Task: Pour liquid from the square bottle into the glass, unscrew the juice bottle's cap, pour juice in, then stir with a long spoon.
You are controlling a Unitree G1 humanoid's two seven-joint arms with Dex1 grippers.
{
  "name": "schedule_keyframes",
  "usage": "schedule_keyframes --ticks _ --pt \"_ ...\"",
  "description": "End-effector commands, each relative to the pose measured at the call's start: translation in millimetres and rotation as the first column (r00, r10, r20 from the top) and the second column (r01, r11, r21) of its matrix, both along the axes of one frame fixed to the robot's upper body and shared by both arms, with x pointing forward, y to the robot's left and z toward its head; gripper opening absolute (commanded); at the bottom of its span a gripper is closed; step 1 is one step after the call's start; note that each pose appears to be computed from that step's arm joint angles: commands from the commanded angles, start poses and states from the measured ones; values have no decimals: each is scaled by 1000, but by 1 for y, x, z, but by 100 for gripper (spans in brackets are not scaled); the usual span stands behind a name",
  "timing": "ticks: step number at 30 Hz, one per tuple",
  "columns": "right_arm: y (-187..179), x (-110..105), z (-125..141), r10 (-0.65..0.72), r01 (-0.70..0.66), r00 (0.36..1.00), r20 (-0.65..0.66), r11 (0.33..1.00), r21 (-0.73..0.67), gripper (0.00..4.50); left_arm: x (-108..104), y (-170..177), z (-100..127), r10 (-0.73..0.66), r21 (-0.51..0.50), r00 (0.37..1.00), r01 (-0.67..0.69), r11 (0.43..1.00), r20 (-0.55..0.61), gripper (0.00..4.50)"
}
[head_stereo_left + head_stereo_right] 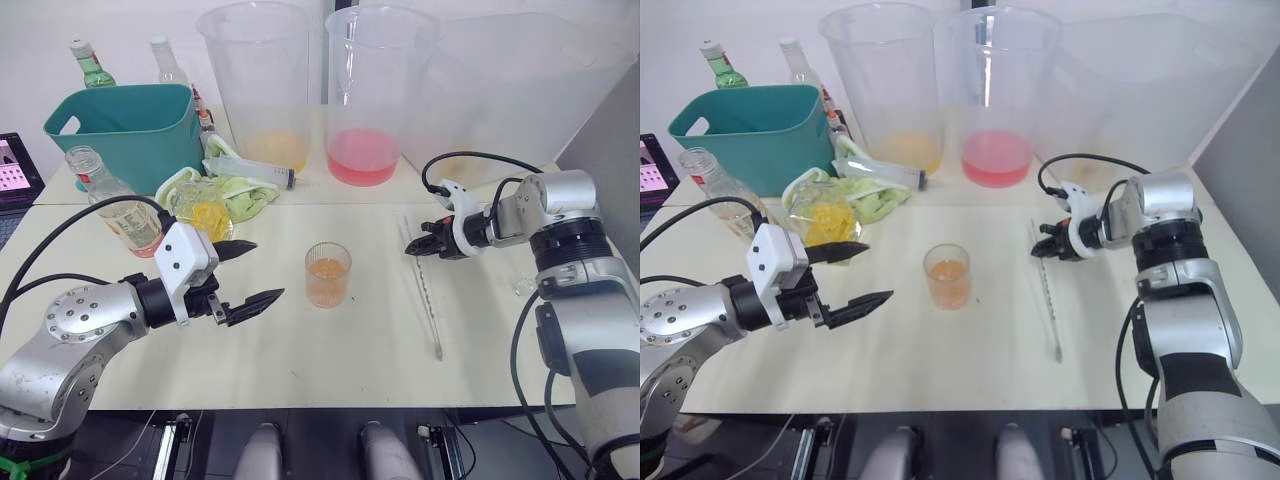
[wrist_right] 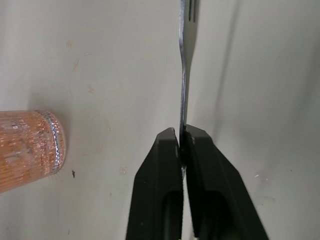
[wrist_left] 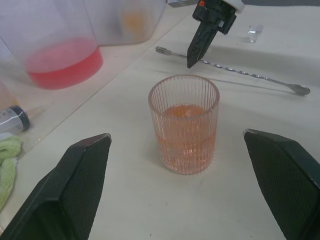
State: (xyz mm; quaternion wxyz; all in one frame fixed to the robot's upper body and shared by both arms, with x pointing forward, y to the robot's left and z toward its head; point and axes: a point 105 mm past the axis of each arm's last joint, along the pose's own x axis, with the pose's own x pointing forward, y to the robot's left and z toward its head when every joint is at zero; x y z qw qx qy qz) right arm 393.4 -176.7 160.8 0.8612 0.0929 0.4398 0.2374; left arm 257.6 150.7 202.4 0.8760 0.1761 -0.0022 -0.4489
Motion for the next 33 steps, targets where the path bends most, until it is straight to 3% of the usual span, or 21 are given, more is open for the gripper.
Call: schedule_keyframes --ticks 1,4,7,9,12,15,18,20,22,24,26,29,33 --pt "-1 2 7 -14 13 1000 20 998 60 195 0 8 10 31 23 996 -33 999 79 450" --pt "-7 -1 16 -41 39 999 12 991 128 304 5 28 8 104 12 991 -105 994 78 450" --pt "-2 -16 56 37 -58 996 75 952 299 404 2 65 -2 198 56 979 -201 978 51 450" --pt "-9 -22 65 47 -85 990 133 951 297 443 -1 83 -7 232 77 972 -234 969 37 450" --pt "-40 -40 67 90 -138 966 242 972 191 443 -5 111 -14 292 116 956 -291 950 4 450" --pt "-64 -57 73 114 -169 947 301 972 162 443 -8 143 -14 353 92 934 -347 933 -50 450" --pt "-78 -64 71 123 -171 938 323 977 125 443 -12 153 -18 349 143 936 -339 930 -52 450" --pt "-102 -80 76 118 -194 907 404 969 151 443 -14 169 -22 387 163 920 -374 913 -55 450" --pt "-126 -95 86 100 -214 807 582 968 130 443 -16 179 -30 414 182 907 -396 900 -75 450" --pt "-156 -94 81 29 -46 710 703 999 6 443 -19 184 -38 418 197 904 -394 898 -95 450" --pt "-170 -102 61 -27 -7 765 644 999 51 443 -20 187 -42 429 189 898 -406 894 -100 450" --pt "-178 -117 55 -87 -48 718 690 984 174 443 -22 192 -50 454 184 885 -432 883 -103 450" --pt "-184 -128 26 25 -79 714 699 996 45 443 -25 194 -59 464 189 877 -438 879 -122 450"
